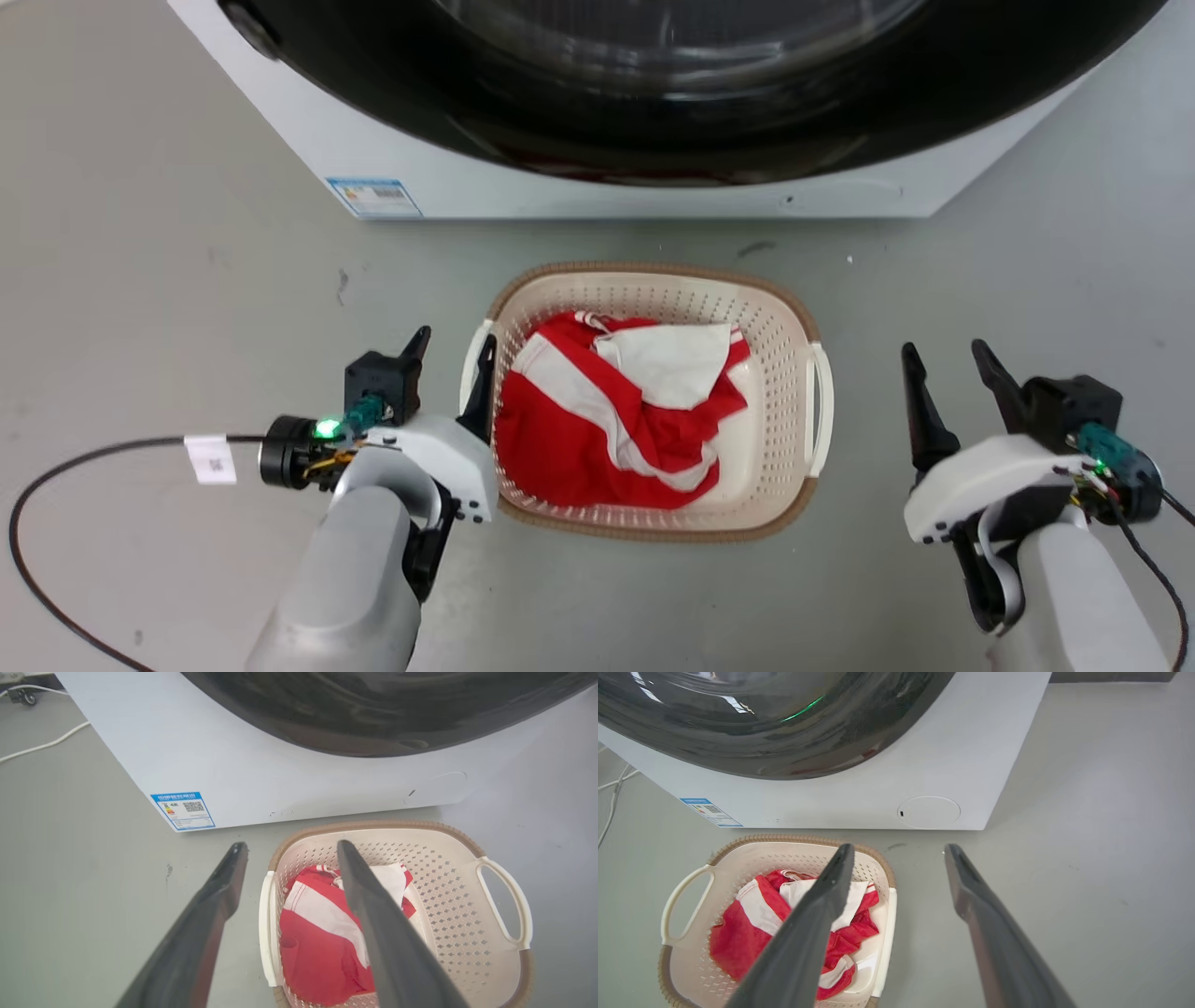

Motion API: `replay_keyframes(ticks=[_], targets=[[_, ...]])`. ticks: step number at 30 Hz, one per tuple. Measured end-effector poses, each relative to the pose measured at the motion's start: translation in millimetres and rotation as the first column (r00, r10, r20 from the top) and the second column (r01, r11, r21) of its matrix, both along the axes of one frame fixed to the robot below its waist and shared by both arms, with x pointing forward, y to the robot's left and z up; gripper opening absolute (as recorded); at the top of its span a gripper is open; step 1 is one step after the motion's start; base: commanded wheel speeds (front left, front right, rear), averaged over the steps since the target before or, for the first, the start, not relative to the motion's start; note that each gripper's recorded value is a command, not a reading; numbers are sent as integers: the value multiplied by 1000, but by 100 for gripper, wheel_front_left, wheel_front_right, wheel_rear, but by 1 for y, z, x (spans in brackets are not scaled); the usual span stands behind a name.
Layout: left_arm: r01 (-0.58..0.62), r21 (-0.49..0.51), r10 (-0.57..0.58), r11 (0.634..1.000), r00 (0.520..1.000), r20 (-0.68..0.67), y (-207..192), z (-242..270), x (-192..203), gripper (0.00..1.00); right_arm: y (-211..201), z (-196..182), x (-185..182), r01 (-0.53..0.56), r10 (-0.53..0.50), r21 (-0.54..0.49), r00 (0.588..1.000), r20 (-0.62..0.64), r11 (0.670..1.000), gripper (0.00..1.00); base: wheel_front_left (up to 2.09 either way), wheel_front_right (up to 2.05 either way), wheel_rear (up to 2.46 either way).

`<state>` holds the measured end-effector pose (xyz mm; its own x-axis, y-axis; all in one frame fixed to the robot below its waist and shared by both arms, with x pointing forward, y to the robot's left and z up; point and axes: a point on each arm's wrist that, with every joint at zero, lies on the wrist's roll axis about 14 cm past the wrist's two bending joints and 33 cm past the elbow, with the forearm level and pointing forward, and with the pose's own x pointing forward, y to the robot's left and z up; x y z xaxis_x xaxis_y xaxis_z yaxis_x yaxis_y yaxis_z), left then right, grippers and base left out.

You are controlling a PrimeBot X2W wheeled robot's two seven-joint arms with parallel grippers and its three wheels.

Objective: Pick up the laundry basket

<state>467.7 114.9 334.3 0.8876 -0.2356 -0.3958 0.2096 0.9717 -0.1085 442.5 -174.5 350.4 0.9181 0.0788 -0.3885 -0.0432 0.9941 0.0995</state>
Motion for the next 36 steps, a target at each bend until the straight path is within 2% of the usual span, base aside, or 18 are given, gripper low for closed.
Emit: replay_keyframes(ticks=[10, 21, 28, 36], targets=[[29, 14, -24, 999, 969, -245, 2, -87, 4, 100, 14, -82, 4, -27, 34, 38, 978, -205, 999, 100, 0, 0, 0], [61, 58, -31, 996, 908, -417, 14, -156, 27, 100, 24, -151, 11, -53, 73, 63, 923, -379, 997, 100, 0, 0, 0], [92, 56, -48, 994, 845, -532, 8, -189, 24, 100, 26, -184, 2, -70, 95, 70, 867, -489, 995, 100, 0, 0, 0], [132, 46, -70, 990, 753, -654, 3, -211, 11, 100, 31, -203, -3, -113, 133, 70, 810, -571, 991, 100, 0, 0, 0]])
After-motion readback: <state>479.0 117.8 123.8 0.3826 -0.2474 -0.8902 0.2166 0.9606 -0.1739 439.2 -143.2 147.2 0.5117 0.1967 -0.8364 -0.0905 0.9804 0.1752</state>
